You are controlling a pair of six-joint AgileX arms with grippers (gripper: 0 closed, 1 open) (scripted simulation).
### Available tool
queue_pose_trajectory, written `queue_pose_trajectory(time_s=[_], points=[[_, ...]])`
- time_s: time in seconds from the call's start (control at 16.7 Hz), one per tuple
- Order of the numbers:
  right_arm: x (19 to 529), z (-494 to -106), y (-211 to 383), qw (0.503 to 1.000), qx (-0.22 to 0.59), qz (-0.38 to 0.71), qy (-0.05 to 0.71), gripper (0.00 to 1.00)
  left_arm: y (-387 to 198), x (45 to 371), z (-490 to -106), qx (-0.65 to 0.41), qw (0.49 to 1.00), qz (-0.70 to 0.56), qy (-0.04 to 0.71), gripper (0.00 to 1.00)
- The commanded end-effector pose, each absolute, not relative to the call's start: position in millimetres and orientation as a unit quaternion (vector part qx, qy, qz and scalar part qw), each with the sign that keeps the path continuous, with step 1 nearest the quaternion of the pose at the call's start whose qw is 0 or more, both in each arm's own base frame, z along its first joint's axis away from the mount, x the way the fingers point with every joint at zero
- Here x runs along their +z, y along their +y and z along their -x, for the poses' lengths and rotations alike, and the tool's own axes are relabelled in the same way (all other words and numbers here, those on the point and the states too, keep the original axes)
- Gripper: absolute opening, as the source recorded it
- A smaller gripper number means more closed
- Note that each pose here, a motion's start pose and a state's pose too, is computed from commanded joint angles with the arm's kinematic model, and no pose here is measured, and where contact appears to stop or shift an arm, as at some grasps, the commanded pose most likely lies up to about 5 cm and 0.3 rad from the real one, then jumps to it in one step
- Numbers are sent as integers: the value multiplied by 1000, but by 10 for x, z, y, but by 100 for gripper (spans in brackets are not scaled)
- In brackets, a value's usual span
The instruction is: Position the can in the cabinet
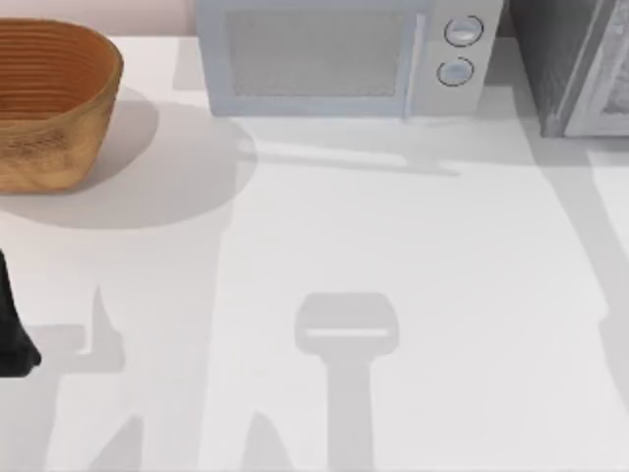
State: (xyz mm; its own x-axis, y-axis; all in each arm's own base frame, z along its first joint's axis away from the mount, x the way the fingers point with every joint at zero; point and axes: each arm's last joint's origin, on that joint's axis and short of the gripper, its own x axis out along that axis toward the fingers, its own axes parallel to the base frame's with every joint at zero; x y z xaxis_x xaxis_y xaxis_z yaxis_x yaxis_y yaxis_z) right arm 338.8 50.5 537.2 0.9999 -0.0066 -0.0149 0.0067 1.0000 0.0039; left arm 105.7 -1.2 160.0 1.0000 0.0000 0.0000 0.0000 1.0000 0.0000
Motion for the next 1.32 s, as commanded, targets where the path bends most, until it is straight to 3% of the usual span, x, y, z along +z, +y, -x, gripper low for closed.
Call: queue_pose_trajectory(time_s=[0.42,0.84,1.32], points=[[5341,-3967,464,1000,-2,-2,1,0,-12,1600,-1057,0,1000,0,0,100],[5304,-4058,449,1000,-1,-2,0,0,-12,1600,-1057,0,1000,0,0,100],[5304,-4058,449,1000,-1,-2,0,60,-12,1600,-1057,0,1000,0,0,100]])
